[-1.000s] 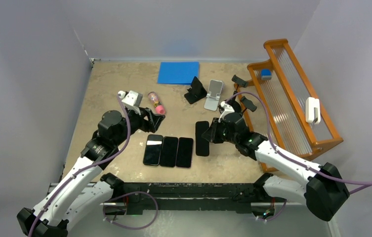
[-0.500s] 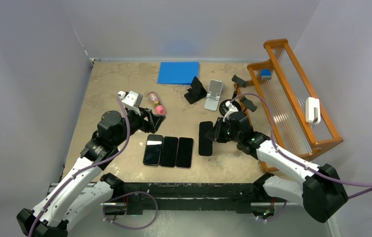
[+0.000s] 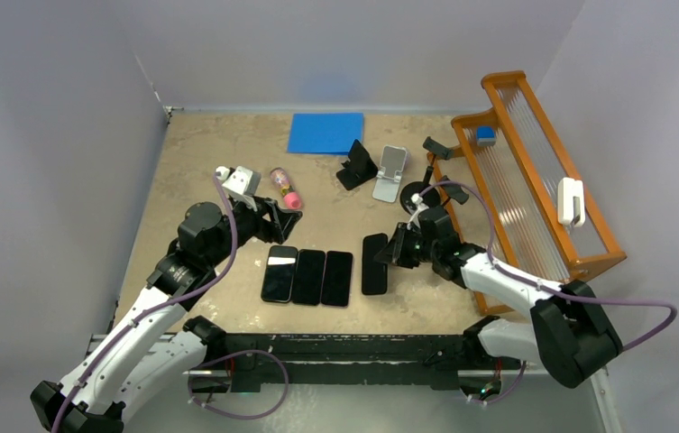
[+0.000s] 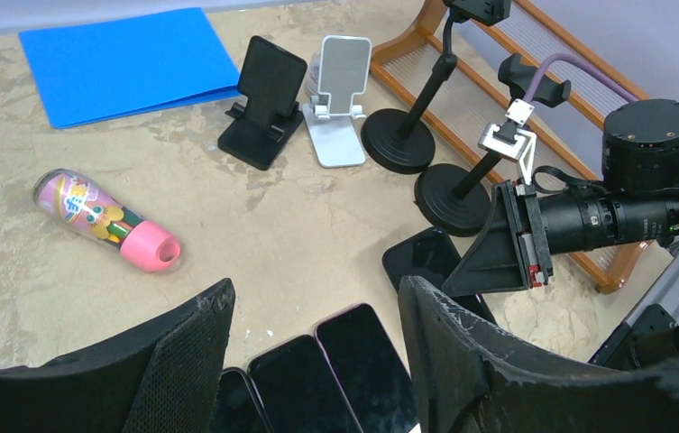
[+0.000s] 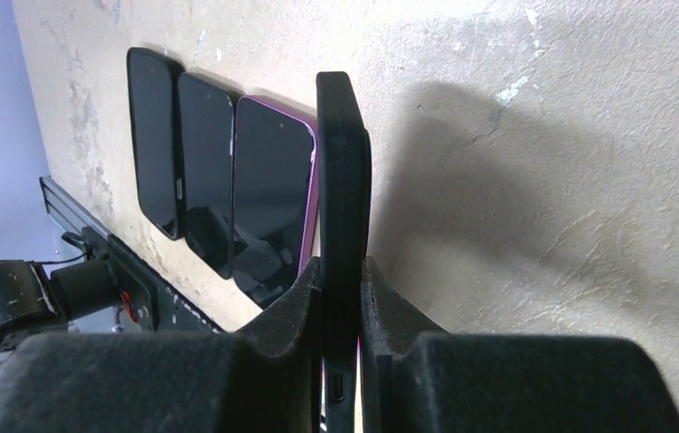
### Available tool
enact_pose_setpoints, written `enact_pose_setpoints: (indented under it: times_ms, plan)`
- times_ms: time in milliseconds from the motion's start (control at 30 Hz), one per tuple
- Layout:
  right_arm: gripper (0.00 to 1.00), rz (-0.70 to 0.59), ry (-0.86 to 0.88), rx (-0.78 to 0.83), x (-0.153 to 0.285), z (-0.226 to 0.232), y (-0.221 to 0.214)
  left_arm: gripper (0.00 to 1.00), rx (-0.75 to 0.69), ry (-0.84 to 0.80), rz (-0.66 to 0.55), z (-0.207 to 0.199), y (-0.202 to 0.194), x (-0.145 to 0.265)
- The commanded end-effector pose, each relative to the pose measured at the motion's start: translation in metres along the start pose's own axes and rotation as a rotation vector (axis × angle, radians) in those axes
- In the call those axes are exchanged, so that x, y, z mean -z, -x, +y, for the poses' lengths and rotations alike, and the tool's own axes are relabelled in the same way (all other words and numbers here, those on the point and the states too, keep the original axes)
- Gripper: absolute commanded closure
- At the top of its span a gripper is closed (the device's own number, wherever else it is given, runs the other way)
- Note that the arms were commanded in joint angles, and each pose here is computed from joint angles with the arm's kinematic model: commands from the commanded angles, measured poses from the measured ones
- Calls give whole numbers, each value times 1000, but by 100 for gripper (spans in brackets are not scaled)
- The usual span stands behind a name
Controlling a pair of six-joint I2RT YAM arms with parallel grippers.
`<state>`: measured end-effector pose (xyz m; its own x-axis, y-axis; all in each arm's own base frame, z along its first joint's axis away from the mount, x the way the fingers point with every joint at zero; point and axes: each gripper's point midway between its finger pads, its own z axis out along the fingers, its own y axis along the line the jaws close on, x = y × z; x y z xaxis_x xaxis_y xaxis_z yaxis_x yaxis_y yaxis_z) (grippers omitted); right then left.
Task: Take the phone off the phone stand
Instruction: Place the phone at the center of the board.
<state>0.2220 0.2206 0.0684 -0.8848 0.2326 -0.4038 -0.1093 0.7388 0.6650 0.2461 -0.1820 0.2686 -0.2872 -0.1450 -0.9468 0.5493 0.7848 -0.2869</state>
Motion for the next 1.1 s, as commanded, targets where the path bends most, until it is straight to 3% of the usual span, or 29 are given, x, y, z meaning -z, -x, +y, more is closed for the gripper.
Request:
enact_pose_setpoints:
  times_ms: [0,1067]
  plan:
    - [100,-47,125,-6,1,29,17,35,-23,-23,-32,-4,9,1]
    - [100,-13,109,-113,-22,4,-5,36,-21,-35,-21,-6,6,-1]
